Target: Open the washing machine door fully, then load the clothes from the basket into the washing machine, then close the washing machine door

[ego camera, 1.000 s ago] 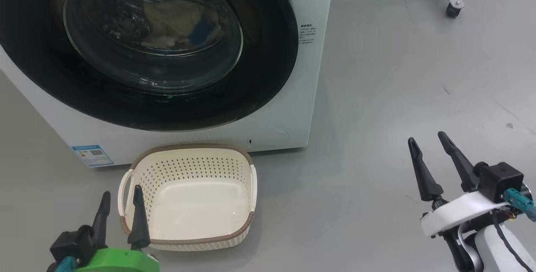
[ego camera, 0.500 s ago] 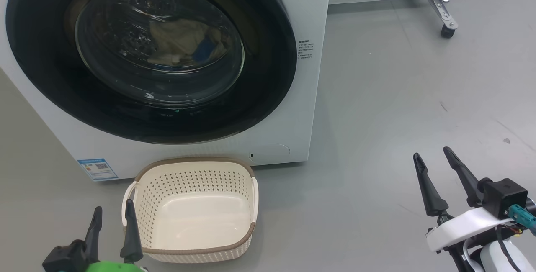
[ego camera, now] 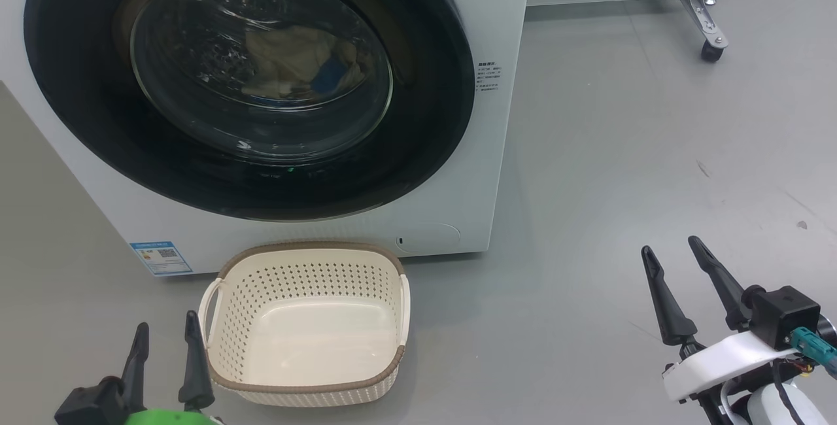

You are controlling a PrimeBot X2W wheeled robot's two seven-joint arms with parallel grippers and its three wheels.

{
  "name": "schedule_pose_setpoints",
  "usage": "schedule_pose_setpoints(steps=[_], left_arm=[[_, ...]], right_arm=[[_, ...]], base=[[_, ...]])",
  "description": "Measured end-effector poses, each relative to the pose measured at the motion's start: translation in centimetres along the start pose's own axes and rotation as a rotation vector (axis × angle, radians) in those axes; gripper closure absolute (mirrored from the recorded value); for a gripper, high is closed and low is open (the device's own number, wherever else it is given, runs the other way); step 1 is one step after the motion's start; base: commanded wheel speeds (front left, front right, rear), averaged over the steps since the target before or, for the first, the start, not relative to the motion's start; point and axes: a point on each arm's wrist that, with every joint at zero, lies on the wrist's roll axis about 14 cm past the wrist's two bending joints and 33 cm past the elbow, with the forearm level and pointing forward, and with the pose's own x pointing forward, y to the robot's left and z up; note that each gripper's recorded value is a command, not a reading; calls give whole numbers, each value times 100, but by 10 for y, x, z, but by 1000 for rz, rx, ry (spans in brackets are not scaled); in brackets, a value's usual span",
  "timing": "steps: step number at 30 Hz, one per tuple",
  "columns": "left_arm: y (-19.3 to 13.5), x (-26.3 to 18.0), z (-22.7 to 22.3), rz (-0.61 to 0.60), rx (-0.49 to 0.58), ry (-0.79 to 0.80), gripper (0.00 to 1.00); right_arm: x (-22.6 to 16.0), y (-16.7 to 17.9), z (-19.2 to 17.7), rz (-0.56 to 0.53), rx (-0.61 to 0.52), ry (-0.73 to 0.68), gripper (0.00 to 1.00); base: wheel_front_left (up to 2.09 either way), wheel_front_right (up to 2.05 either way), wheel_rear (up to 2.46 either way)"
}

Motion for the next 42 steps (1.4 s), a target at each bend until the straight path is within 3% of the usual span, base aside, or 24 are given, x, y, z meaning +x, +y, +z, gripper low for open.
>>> schedule_pose_setpoints(steps=[9,10,18,42], left_arm=[[4,-2,0,12,6,-1,0],[5,-2,0,13,6,0,100],[8,-12,-25,41,-22,78,100],[28,-14,-35,150,-321,139,100]], right_arm=[[2,2,1,9,-4,-4,0],[2,3,1,10,-4,-4,100],[-12,11,-30,-5,54,85,100],[-11,-5,-25,-126,386,55,100]], base=[[0,0,0],[0,0,0],[0,0,0],[0,0,0]])
